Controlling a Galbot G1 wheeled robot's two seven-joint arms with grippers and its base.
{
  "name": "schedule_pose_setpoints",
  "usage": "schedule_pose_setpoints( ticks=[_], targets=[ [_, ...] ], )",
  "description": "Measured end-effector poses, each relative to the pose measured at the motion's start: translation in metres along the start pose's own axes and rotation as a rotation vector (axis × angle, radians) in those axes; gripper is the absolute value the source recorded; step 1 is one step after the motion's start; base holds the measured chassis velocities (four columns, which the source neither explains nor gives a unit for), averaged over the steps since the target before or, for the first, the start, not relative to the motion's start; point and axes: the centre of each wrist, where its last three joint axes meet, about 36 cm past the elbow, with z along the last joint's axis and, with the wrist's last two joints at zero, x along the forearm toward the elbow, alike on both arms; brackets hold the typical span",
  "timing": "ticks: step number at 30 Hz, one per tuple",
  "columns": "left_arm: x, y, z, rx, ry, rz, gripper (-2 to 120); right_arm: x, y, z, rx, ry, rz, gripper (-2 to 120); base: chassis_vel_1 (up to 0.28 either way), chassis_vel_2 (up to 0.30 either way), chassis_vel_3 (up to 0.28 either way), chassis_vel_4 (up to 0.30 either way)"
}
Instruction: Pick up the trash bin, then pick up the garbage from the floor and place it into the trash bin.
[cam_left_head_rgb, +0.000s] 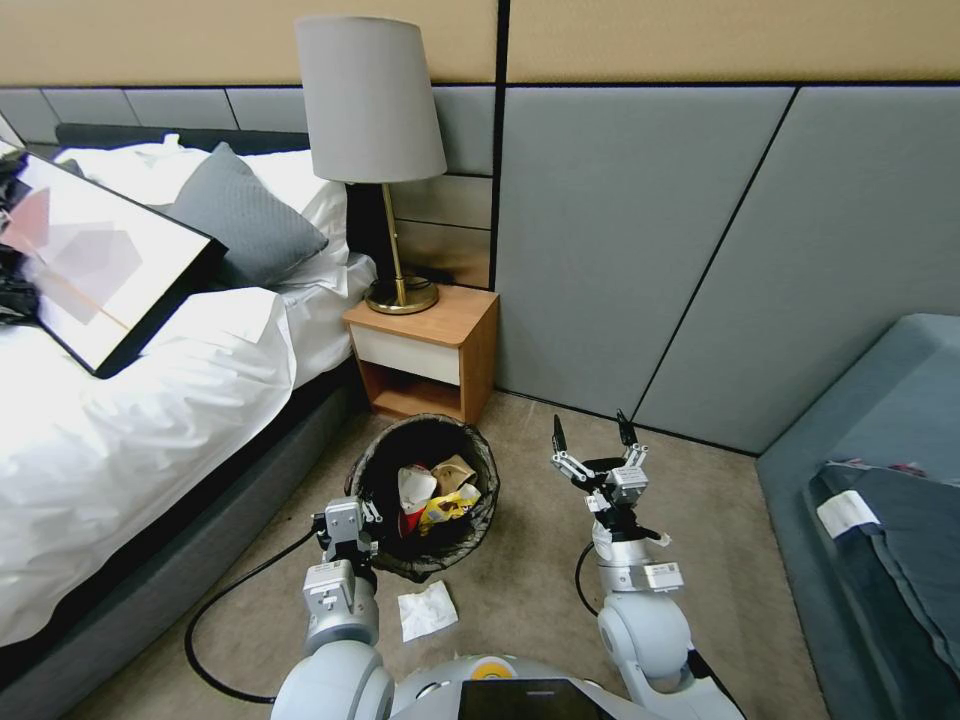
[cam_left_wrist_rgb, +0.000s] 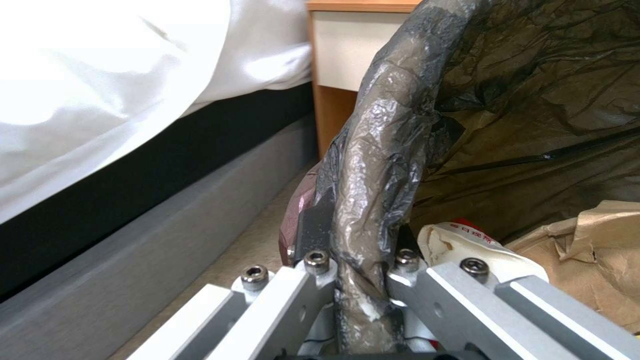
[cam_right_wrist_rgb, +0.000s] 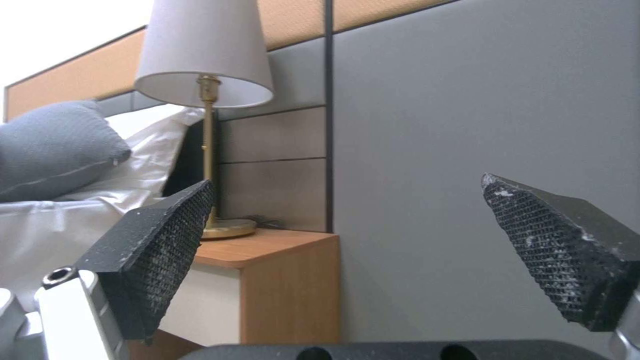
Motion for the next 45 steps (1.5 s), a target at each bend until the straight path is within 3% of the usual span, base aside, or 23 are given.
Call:
schedule_pose_setpoints(
  ticks=[45],
  targets=[
    [0.0000,0.0000,0.0000,0.000,0.000,0.000,0,-0.0057,0.0012,0.0034,-0.007,-0.002,-0.017,100,0.102,0.101,0.101,0.101]
  ],
)
